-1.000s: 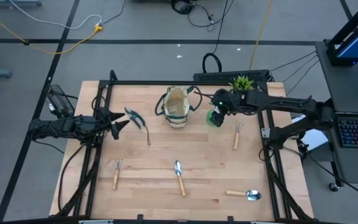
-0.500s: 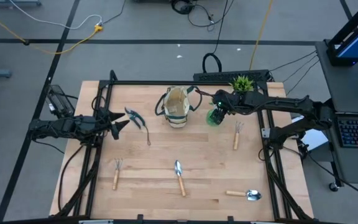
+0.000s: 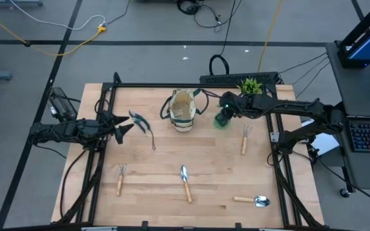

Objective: Pick & Place Garden tools in Gardening bag
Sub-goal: Put the green spray bottle into the gardening bag

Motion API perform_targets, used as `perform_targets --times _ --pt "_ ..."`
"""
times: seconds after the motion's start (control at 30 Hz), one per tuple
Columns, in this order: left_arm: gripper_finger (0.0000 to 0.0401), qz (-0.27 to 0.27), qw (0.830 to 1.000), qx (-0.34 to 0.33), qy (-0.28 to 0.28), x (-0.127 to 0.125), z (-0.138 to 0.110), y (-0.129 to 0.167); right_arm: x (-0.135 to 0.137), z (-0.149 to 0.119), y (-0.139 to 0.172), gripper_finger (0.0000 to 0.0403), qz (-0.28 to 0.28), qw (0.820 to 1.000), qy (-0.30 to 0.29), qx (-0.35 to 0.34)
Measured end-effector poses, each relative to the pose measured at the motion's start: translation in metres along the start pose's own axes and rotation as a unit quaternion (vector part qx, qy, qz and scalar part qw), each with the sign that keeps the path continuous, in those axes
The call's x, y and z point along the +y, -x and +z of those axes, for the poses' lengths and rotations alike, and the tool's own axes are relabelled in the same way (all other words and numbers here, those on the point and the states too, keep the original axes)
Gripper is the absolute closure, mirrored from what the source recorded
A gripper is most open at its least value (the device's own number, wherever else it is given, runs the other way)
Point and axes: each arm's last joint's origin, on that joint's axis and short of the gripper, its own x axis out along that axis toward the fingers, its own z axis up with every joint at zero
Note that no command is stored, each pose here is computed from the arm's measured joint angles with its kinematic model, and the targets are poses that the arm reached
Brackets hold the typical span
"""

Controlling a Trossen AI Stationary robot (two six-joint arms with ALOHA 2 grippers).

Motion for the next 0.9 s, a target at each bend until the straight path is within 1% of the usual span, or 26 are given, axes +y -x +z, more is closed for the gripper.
perform_targets --times 0.1,0.17,0.47,0.57,0.7,0.83,0.9 --pt "0.0148 0.000 1.000 0.000 0.000 0.000 0.000 0.000 0.000 0.000 0.000 0.0339 0.000 1.000 -0.008 0.000" --pt "0.0148 0.000 1.000 0.000 0.000 0.000 0.000 0.000 0.000 0.000 0.000 0.0359 0.001 1.000 -0.010 -0.001" --pt "0.0148 0.000 1.000 0.000 0.000 0.000 0.000 0.000 0.000 0.001 0.000 0.0359 0.001 1.000 -0.016 -0.004" --pt "0.0148 0.000 1.000 0.000 0.000 0.000 0.000 0.000 -0.001 0.001 0.005 0.0359 0.004 1.000 -0.022 -0.010" --pt "0.0148 0.000 1.000 0.000 0.000 0.000 0.000 0.000 -0.005 0.006 0.022 0.0359 0.018 0.999 -0.032 -0.037" --pt "0.0148 -0.001 1.000 -0.001 0.001 0.000 0.000 0.000 -0.013 0.012 0.048 0.0359 0.037 0.996 -0.049 -0.071" --pt "0.0148 -0.001 1.000 -0.001 0.001 0.000 0.000 0.000 -0.018 0.015 0.062 0.0359 0.055 0.993 -0.057 -0.086"
